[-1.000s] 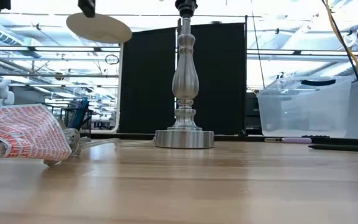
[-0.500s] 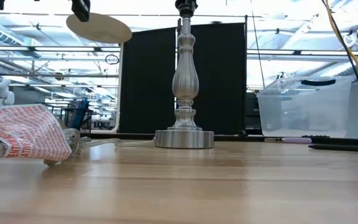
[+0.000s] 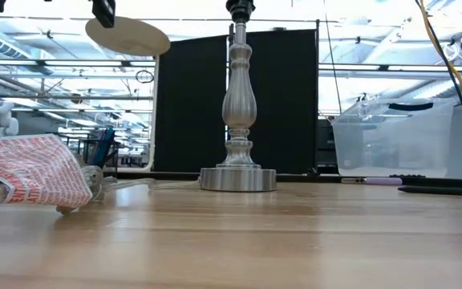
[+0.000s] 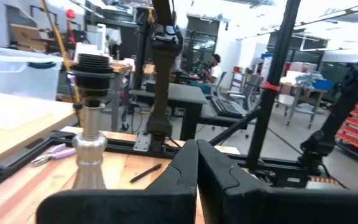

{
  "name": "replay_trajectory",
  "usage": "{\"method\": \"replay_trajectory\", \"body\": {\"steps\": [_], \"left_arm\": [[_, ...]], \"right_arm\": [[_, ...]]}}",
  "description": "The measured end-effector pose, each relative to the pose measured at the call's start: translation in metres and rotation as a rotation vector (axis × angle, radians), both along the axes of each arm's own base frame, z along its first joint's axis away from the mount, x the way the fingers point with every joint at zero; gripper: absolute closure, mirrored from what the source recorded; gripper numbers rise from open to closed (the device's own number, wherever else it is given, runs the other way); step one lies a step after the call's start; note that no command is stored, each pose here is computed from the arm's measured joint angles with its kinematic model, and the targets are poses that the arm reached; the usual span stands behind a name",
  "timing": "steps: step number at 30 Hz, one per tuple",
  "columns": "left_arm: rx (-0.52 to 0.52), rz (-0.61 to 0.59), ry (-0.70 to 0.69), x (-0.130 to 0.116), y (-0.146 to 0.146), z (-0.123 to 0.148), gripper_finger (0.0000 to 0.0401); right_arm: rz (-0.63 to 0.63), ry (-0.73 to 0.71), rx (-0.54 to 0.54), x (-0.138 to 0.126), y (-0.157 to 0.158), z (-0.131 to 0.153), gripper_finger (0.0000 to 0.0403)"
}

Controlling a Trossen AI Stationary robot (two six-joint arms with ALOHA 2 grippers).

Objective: Screw lightbulb
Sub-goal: Insert the lightbulb into the lamp

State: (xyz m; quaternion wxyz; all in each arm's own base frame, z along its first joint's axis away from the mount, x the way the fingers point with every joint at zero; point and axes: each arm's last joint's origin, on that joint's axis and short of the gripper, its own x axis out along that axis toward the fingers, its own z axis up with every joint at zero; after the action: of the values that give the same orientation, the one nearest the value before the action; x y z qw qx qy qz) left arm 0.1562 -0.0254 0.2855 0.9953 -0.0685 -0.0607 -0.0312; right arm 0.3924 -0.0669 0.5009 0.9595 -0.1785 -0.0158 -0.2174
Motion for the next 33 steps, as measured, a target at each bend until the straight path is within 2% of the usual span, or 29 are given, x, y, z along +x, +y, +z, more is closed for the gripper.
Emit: {"method": "replay_trajectory", "body": {"steps": [10,15,21,26,30,33], "left_arm": [[0.037,0.104,-0.016,0.000,0.003,0.002,0.0401],[0.035,0.132,-0.016,0.000,0.004,0.002,0.0401],[0.029,0.156,-0.014,0.000,0.004,0.002,0.0401],[0.033,0.156,-0.014,0.000,0.004,0.002,0.0401],[0.060,0.177,-0.014,0.000,0.005,0.002,0.0401],[0.075,0.231,-0.012,-0.001,0.007,0.002,0.0401]], "right_arm": [[0.221,-0.089,-0.008,-0.008,-0.063,-0.006,0.0254],[0.268,-0.089,-0.032,-0.031,-0.092,0.001,0.0254],[0.202,-0.142,-0.077,-0.099,-0.105,0.029,0.0254],[0.100,-0.167,-0.097,-0.170,-0.092,0.036,0.0254],[0.037,-0.198,-0.104,-0.228,-0.064,0.027,0.0254],[0.017,-0.206,-0.065,-0.257,-0.044,0.006,0.0254]]}}
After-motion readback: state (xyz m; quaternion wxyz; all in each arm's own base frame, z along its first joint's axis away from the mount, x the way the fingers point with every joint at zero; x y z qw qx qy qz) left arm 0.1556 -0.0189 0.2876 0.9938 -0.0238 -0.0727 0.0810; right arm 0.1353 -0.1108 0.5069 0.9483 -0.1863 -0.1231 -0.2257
